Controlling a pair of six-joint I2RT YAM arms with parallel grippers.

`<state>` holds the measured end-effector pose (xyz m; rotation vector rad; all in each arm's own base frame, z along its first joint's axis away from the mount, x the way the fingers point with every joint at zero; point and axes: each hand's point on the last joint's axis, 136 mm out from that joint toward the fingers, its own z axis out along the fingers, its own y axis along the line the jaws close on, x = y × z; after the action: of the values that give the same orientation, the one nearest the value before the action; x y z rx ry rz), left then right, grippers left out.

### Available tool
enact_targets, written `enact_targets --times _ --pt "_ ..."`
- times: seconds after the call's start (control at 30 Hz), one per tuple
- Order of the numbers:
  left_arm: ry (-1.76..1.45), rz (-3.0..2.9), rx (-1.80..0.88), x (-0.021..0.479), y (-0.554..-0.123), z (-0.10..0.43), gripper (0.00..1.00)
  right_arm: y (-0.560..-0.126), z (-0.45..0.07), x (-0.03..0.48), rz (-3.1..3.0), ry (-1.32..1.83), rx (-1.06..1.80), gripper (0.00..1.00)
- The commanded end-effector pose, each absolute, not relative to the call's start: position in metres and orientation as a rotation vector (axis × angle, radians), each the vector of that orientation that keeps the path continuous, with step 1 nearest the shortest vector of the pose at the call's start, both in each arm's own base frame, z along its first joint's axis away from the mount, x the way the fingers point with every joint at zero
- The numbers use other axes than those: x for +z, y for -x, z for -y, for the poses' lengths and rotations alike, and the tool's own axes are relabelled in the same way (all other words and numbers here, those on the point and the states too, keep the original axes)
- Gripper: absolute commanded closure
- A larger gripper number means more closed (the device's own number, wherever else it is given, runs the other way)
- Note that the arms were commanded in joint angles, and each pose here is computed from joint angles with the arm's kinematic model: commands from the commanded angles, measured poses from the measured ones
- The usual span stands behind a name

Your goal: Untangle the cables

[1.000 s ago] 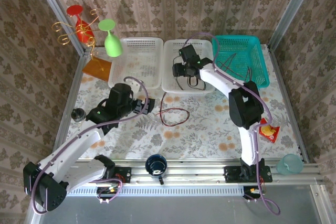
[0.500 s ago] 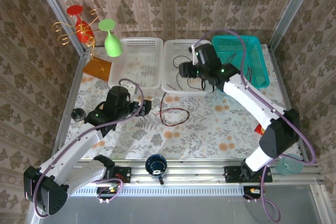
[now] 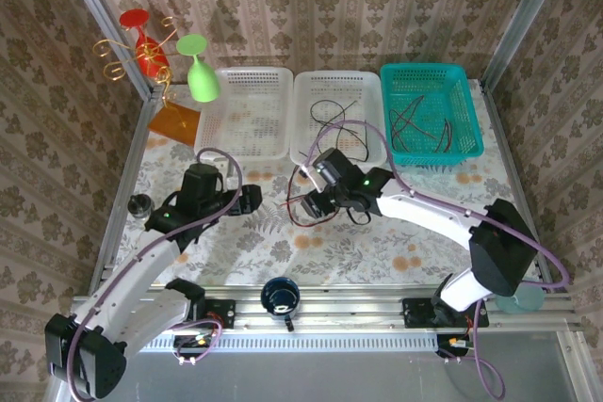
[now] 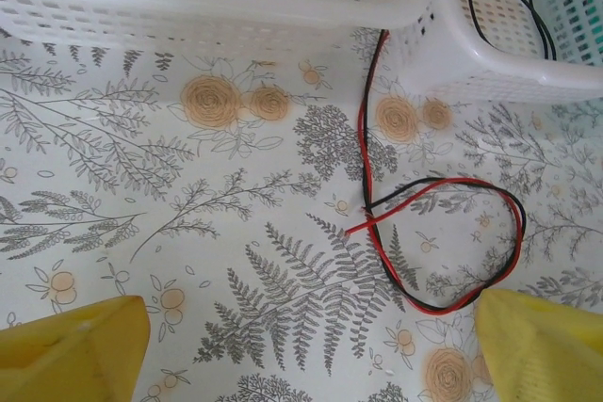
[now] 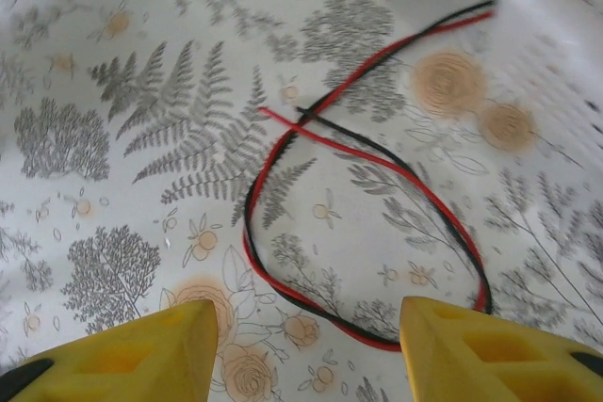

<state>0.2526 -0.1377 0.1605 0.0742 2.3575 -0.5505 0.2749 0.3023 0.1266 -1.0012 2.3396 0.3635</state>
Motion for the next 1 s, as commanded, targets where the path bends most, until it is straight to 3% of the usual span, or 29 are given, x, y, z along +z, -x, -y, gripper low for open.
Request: enact_targets --times 0.0,0.27,0.67,0.97 --pt "-0.012 -2.382 -0.621 0.157 -0.246 0.136 0.1 -0.262 -0.31 0.111 -2.138 1.382 0.263 0.44" --pt "0.159 -2.38 -0.696 0.152 -0.244 0.118 0.13 -0.266 -0.311 0.073 -1.716 1.903 0.055 0.42" --pt "0.182 -2.369 -0.674 0.153 -0.235 0.102 0.13 -0.29 -0.33 0.064 -1.719 2.172 0.05 0.42" --pt "0.171 -2.359 -0.689 0.153 -0.237 0.102 0.13 -0.318 -0.332 0.054 -1.702 2.231 -0.082 0.53"
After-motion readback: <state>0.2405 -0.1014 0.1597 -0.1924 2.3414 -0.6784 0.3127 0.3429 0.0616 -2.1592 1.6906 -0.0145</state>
